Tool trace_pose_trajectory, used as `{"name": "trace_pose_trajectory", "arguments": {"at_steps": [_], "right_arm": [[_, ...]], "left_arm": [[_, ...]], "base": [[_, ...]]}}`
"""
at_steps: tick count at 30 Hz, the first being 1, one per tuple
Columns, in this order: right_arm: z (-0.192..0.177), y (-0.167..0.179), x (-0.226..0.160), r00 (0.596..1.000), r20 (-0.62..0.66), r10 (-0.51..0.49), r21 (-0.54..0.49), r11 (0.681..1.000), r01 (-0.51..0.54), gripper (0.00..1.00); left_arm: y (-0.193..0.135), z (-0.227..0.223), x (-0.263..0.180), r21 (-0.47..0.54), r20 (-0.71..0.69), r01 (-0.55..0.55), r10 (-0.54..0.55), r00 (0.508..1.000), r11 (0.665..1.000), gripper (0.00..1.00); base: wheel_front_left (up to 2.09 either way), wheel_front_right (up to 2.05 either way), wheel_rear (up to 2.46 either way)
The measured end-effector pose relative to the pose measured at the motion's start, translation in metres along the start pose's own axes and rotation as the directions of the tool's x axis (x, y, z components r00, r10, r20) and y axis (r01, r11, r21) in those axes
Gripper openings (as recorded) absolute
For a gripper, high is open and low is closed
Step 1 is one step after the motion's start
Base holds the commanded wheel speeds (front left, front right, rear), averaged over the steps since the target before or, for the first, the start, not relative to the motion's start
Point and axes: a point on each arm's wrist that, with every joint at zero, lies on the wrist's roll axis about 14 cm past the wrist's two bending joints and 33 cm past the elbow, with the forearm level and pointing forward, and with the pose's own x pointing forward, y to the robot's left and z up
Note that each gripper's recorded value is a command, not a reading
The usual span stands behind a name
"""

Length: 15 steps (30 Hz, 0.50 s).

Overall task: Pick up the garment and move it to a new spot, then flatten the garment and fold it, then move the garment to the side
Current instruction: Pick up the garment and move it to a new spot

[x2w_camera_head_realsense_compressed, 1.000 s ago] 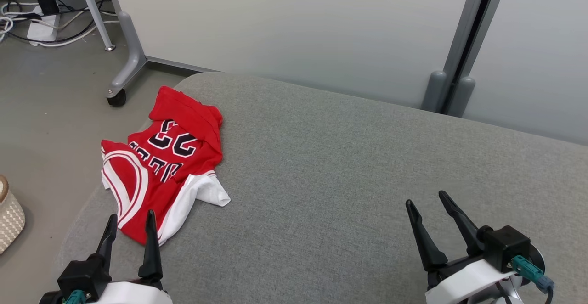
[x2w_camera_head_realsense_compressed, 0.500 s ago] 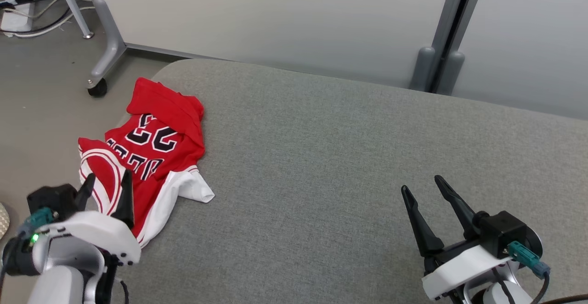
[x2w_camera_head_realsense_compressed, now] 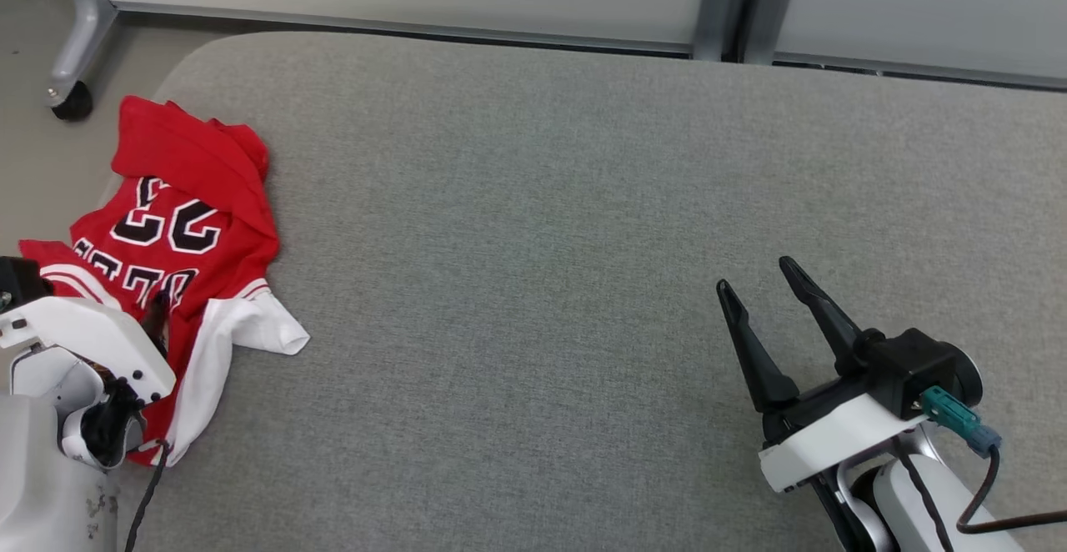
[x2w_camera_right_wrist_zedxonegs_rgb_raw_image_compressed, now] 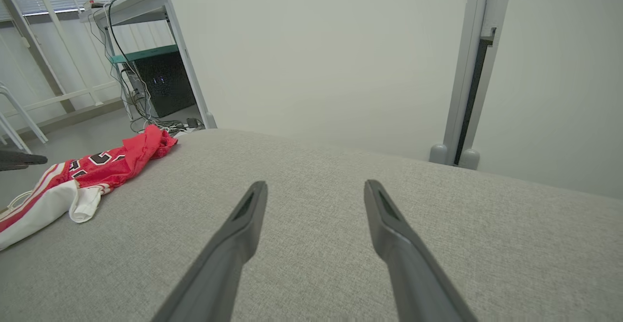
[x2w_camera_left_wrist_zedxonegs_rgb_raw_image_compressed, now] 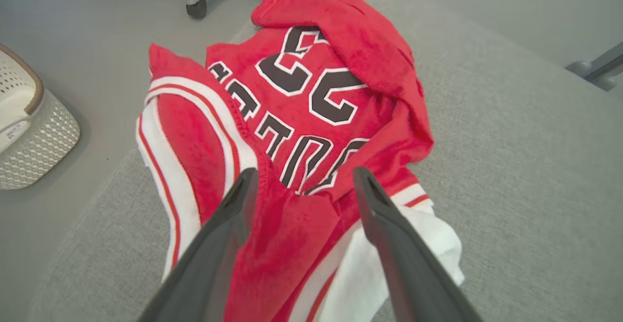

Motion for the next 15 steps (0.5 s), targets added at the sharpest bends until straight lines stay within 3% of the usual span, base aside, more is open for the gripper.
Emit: {"name": "trace_pose_trajectory", "arguments": {"at_steps": [6,10,12,14,15], "right_arm": [[-0.011,-0.021,-0.001,0.999,-0.024,-0.043,0.008,0.999,0.043,1.00],[-0.019,-0.031,-0.007,0.997,-0.044,-0.069,0.015,0.997,0.070,1.00],[-0.022,-0.033,-0.010,0.996,-0.053,-0.075,0.013,0.997,0.076,1.00],[-0.023,-0.034,-0.011,0.996,-0.058,-0.075,0.011,0.997,0.075,1.00],[-0.022,-0.033,-0.011,0.996,-0.056,-0.073,0.012,0.997,0.074,1.00]], "left_arm": [[-0.009,-0.063,0.027,-0.003,-0.239,-0.003,0.003,0.971,1.000,1.00],[-0.009,-0.077,0.037,0.020,-0.310,-0.009,0.015,0.951,1.000,1.00],[-0.009,-0.079,0.039,0.029,-0.328,-0.009,0.018,0.944,1.000,0.95],[-0.009,-0.078,0.040,0.040,-0.314,-0.003,0.016,0.949,0.999,0.23],[-0.009,-0.077,0.040,0.044,-0.304,-0.001,0.015,0.953,0.999,0.00]], "base": [[0.00,0.00,0.00],[0.00,0.00,0.00],[0.00,0.00,0.00],[0.00,0.00,0.00],[0.00,0.00,0.00]]}}
